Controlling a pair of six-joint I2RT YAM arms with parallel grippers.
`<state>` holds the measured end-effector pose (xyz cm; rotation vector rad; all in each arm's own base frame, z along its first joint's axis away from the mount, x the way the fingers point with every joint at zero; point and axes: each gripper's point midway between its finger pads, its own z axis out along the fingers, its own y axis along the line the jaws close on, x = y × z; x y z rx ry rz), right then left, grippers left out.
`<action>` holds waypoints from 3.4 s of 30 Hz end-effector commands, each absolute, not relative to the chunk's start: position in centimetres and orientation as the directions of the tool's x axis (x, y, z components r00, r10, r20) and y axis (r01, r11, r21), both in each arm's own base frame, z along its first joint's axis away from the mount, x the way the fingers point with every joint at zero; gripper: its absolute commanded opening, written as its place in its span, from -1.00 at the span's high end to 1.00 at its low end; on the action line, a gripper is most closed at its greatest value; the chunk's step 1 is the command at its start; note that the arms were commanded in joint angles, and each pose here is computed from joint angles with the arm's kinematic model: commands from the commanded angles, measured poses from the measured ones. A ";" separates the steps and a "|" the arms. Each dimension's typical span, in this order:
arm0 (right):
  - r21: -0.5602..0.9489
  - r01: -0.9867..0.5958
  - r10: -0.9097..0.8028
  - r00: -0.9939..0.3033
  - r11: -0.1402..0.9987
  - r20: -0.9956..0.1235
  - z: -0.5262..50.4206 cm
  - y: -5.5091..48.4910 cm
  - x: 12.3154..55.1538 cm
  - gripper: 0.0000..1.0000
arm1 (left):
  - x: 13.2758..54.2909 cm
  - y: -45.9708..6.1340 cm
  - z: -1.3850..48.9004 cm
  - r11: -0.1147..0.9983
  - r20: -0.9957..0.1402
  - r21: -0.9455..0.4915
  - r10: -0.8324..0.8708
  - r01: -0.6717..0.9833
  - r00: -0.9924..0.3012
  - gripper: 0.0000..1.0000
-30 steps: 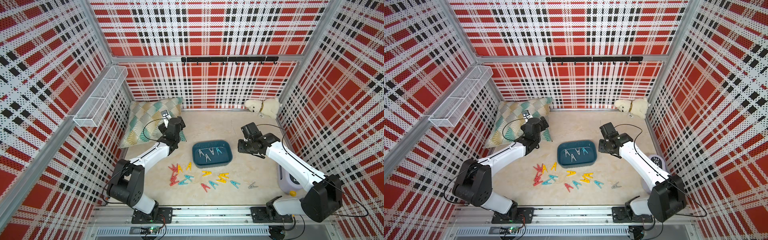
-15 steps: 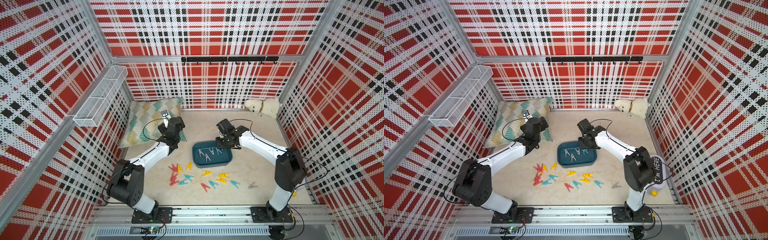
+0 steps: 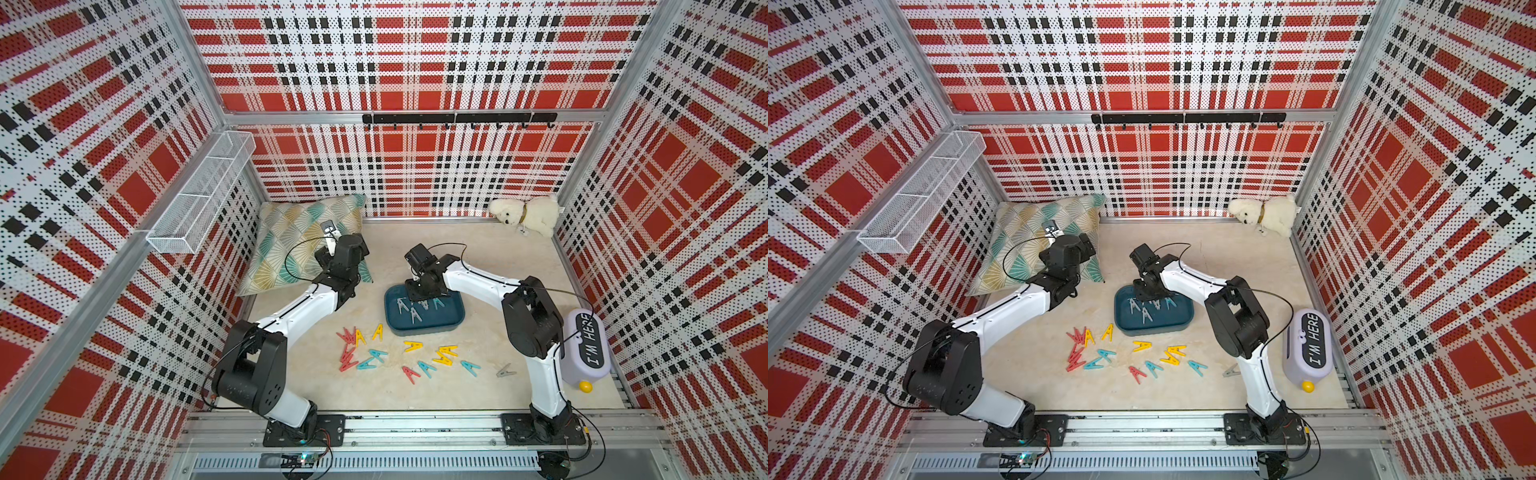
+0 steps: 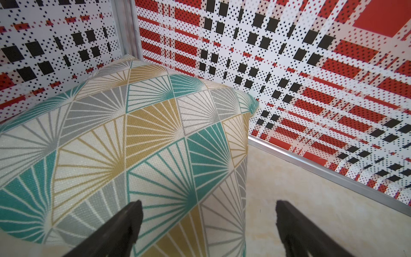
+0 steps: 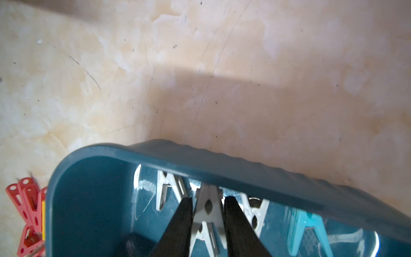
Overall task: Put the clothespins into the storage box
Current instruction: Place the clothespin in the storage box, then pick up the clothespin from the center of the board.
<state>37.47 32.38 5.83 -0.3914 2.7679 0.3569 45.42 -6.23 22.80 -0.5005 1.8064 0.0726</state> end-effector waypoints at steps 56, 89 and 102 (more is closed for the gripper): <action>0.023 0.177 0.174 -0.923 0.984 -0.344 13.8 10.6 24.7 -0.11 | 44.9 -6.2 25.4 0.913 -0.931 -0.285 -0.335 -0.292 -0.141 -0.98; -0.074 0.240 0.237 -0.971 0.968 -0.041 2.7 7.1 16.0 0.25 | 45.5 -6.1 24.3 0.912 -0.929 -0.287 -0.340 -0.292 -0.146 -0.98; -0.083 0.273 0.270 -0.962 0.958 -0.039 1.9 6.9 15.8 0.25 | 45.2 -5.3 24.8 0.908 -0.930 -0.291 -0.342 -0.300 -0.132 -0.98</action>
